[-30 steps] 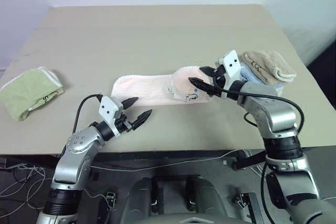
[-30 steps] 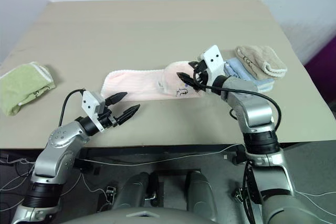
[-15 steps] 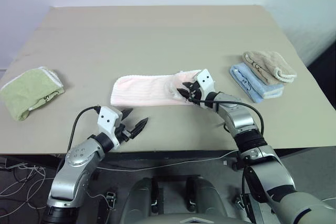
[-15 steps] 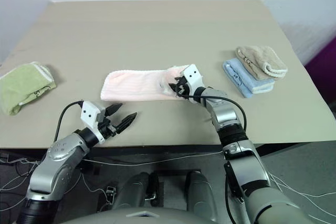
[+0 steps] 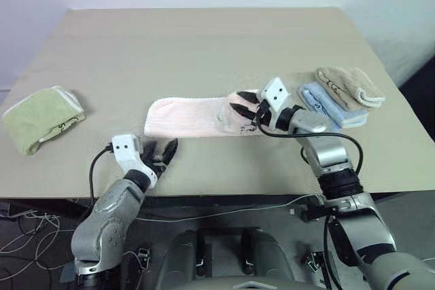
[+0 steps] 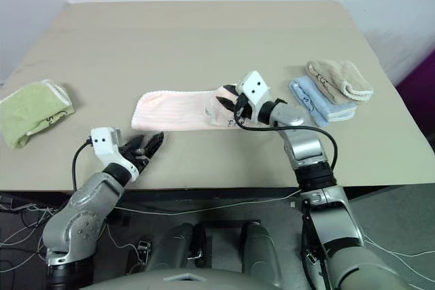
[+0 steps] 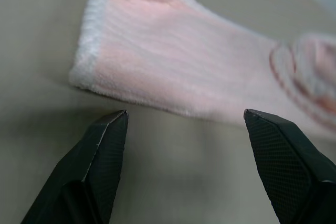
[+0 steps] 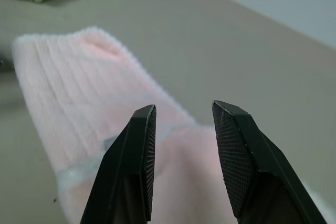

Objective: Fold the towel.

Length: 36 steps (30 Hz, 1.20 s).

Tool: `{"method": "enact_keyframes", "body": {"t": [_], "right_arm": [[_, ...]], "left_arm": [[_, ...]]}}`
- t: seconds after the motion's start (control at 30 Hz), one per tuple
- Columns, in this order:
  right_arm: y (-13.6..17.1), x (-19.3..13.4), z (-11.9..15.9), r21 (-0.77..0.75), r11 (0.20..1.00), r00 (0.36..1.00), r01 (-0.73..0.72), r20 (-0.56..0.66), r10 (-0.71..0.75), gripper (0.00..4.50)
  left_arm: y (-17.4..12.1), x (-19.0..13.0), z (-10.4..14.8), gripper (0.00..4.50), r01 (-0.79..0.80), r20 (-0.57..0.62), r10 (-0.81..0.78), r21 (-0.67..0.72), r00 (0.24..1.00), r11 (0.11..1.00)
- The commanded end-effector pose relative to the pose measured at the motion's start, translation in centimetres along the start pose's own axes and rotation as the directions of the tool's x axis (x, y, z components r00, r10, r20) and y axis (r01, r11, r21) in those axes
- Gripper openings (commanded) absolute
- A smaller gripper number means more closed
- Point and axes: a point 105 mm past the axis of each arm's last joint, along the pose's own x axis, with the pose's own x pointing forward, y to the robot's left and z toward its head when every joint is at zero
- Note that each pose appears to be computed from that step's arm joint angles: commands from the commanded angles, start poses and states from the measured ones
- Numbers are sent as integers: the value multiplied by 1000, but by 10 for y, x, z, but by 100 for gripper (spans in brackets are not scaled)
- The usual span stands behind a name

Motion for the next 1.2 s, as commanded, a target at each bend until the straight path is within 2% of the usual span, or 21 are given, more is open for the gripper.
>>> {"method": "enact_keyframes", "body": {"t": [0.03,0.13,0.23,0.63,0.73,1.1,1.2], "right_arm": [[-11,-4,34,-52,998,996,20,90,-16,174],[-14,-6,37,-66,997,995,32,95,-26,174],[-16,-8,38,-74,996,995,48,94,-41,174],[-21,-22,38,-80,991,991,111,81,-105,174],[-22,-26,37,-82,988,990,127,74,-121,174],[-22,-26,38,-82,987,988,142,77,-135,174],[-21,-25,37,-79,987,988,138,79,-132,174]], "left_arm": [[7,4,9,447,-70,12,72,-166,997,984],[13,12,11,447,-115,10,124,-304,992,946],[15,19,12,447,-142,-5,151,-372,989,917],[18,53,19,447,-155,-35,156,-447,987,881],[19,53,18,393,-157,-35,159,-450,987,879],[24,54,21,13,-165,-30,170,-446,985,880],[30,52,22,6,-180,-31,185,-439,982,880]]}}
